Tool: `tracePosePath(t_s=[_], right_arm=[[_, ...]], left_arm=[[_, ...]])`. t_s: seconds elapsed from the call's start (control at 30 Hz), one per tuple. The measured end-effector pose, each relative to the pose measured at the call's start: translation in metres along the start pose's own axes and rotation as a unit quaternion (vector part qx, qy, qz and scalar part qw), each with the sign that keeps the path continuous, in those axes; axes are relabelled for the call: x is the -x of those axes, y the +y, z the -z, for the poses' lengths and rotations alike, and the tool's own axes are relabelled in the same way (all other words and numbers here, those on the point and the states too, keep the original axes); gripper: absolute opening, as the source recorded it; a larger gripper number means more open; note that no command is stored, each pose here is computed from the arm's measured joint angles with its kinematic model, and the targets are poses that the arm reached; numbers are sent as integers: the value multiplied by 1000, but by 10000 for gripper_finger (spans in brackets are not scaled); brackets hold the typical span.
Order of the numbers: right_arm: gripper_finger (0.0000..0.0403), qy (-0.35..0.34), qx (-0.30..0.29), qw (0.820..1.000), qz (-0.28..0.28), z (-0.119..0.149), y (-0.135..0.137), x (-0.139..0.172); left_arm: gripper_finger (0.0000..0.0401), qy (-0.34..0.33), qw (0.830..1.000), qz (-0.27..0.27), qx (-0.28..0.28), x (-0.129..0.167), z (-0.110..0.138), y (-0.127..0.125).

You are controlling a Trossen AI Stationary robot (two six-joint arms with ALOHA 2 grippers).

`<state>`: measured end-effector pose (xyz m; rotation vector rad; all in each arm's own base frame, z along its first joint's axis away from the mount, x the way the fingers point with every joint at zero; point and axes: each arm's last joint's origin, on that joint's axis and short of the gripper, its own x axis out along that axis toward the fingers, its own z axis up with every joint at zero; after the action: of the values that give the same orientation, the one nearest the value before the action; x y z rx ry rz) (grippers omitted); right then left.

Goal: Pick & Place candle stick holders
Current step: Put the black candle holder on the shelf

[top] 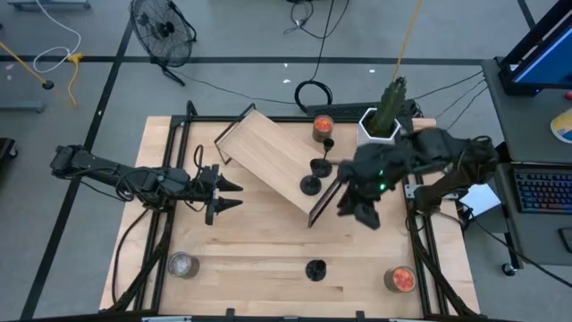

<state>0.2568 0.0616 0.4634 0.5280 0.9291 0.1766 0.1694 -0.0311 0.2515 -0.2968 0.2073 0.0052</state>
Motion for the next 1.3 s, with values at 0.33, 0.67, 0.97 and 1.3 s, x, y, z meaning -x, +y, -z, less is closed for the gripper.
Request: tracePosePath(t_s=[0.33, 0.67, 0.97, 1.3], right_arm=[[98, 87, -63, 994, 28, 23, -16, -69], [98, 114, -104, 988, -23, 40, -28, -123], [94, 112, -111, 987, -1, 51, -26, -133], [93, 84, -87, 993, -4, 54, -15, -136]], left_arm=[[221, 0, 1000, 0, -2, 0, 0, 0], [221, 8, 1000, 20, -8, 0, 1, -1], [221, 17, 999, 40, -10, 0, 1, -2], [221, 17, 999, 40, -12, 0, 1, -2]])
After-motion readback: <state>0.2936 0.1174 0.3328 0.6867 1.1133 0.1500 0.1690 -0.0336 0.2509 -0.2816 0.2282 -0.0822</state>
